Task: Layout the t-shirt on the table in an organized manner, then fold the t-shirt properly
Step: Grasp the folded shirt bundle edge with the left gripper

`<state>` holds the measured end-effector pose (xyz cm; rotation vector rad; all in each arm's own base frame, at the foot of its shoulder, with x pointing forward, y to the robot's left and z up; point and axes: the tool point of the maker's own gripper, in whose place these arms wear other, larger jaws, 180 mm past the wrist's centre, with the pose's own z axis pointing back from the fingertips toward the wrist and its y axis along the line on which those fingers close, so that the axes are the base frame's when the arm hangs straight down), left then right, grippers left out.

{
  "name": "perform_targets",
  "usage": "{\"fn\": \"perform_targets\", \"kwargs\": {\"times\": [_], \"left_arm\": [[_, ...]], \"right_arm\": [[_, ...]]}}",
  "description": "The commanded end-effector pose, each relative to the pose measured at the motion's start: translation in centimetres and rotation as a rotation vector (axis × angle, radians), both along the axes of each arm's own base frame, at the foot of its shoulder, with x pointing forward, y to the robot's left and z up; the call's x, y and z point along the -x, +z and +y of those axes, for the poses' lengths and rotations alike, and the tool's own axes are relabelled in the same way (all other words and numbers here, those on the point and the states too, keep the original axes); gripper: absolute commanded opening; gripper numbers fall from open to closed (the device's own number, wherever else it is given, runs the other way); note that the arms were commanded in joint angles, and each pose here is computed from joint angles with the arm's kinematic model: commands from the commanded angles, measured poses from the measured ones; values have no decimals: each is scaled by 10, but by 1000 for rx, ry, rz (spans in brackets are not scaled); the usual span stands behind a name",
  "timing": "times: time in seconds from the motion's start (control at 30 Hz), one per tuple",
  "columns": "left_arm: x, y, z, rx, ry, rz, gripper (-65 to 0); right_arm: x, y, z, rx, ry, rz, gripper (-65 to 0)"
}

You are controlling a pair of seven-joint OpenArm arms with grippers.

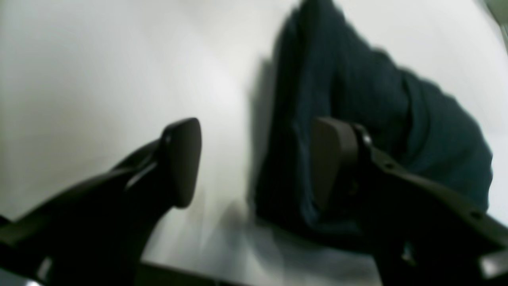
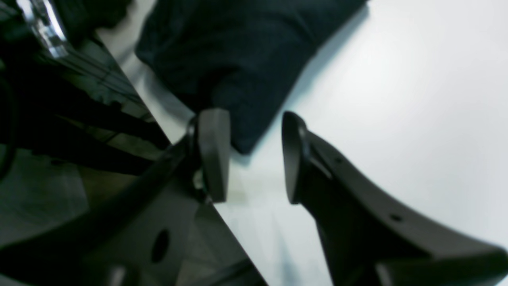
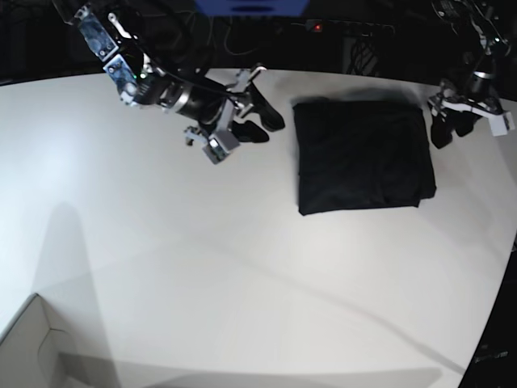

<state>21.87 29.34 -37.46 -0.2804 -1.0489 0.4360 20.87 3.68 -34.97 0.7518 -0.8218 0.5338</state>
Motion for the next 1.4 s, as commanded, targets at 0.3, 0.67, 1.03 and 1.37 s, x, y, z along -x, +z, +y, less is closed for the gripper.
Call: {"fn": "perform_targets", "kwargs": {"times": [0.3, 0.67, 1.03, 1.37], "left_arm": [[-31, 11, -35, 32, -108, -68, -231], [-51, -4, -31, -43, -117, -2, -231], [-54, -38, -32, -24, -121, 90, -231], [-63, -61, -65, 18, -236, 142, -246]], "right_arm": [[-4, 7, -17, -19, -59, -14, -421], [-1, 6, -33, 6, -82, -13, -421], [-2, 11, -46, 21, -105, -30, -421], [-10, 17, -83, 54, -213, -50, -421]]}}
